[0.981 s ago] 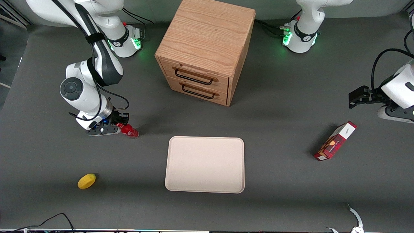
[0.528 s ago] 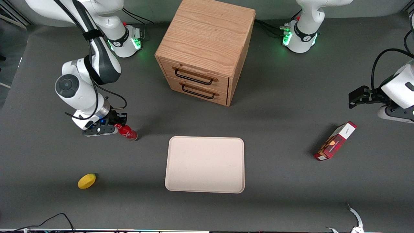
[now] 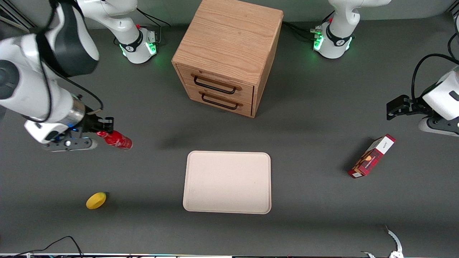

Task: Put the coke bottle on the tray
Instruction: 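Lift the gripped bottle off the table with the right gripper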

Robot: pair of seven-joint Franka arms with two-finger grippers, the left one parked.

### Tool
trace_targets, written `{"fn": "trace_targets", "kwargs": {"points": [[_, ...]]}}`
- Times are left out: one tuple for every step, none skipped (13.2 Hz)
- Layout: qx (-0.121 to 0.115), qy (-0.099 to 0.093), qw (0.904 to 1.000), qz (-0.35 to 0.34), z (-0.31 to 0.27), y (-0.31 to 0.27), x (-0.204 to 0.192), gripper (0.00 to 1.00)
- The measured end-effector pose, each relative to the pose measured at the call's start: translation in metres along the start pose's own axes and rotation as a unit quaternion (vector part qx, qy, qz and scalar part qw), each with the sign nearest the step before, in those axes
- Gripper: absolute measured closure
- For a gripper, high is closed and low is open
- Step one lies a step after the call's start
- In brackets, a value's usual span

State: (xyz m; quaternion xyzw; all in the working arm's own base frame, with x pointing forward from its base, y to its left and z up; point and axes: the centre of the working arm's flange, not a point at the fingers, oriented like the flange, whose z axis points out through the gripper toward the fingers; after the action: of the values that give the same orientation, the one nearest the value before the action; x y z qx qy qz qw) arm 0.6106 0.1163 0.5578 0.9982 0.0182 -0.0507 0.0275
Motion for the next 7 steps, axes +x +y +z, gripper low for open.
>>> {"fn": "trace_targets", "kwargs": {"points": [[0.002,-0.004,1.0000,0.001,-0.019,0.001,0.002,0.69],[0.004,-0.003,1.0000,0.000,-0.031,0.000,0.004,0.69],[0.007,-0.001,1.0000,-0.003,-0.036,-0.004,0.007,0.69],[0.008,0.000,1.0000,-0.006,-0.034,-0.008,0.013,0.69],[0.009,-0.003,0.9999,-0.010,-0.026,-0.014,0.019,0.69],[0.010,-0.002,0.9998,-0.015,-0.015,-0.023,0.027,0.69],[0.011,0.002,0.9998,-0.017,-0.003,-0.036,0.036,0.69]]}}
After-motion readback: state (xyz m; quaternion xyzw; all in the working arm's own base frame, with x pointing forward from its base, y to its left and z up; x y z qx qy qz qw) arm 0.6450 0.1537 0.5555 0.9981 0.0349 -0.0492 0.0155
